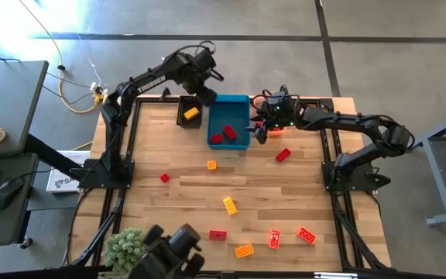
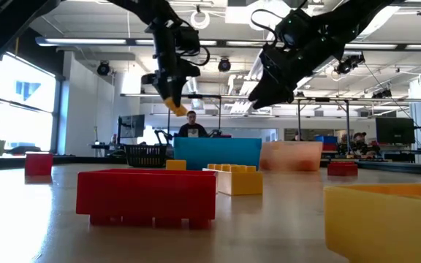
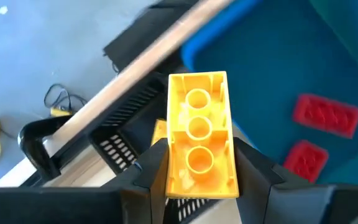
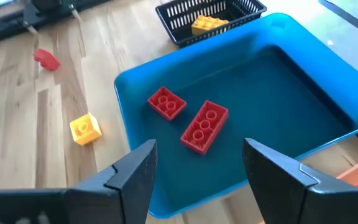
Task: Sort & place blocks by color
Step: Put the yellow game piece into the black bin
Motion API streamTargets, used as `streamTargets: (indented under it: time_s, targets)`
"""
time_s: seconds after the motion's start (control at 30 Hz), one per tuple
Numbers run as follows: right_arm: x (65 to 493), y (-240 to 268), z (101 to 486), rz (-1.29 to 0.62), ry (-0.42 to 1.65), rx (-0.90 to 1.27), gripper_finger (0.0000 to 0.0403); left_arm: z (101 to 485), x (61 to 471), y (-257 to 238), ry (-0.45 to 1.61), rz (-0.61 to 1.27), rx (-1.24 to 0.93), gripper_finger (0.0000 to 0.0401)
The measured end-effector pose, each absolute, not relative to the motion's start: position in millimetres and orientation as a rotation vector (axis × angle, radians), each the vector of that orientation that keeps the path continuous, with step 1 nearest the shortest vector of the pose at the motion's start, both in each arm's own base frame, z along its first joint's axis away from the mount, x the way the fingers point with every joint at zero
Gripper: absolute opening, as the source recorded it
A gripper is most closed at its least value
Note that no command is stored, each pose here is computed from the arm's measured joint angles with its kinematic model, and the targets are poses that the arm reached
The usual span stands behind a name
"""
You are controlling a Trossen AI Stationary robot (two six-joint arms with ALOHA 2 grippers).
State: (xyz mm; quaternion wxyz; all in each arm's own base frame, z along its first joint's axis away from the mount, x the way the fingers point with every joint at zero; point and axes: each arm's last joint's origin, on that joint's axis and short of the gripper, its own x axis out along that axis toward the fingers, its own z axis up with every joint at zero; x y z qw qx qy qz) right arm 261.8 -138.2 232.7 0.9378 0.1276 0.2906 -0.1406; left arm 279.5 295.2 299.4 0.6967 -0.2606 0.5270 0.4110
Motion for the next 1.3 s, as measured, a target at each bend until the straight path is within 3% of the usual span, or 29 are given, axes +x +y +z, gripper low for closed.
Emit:
streamTargets:
  time_s: [0.33,0.57,1.07,1.3]
  targets:
    - [258,-138,228,-0.27,0.656,0.221,0.0225,284,274,312,1.143,1.091,-0.693,0.0115]
    - [255,-139,226,-0.271,0.687,0.234,0.0225,256,276,317,1.269,1.152,-0.706,0.0115]
    - [252,-142,225,-0.27,0.698,0.261,0.0225,224,284,310,1.485,1.159,-0.693,0.0115]
    - [252,-142,225,-0.27,0.698,0.264,0.0225,211,292,312,1.488,1.134,-0.679,0.0123]
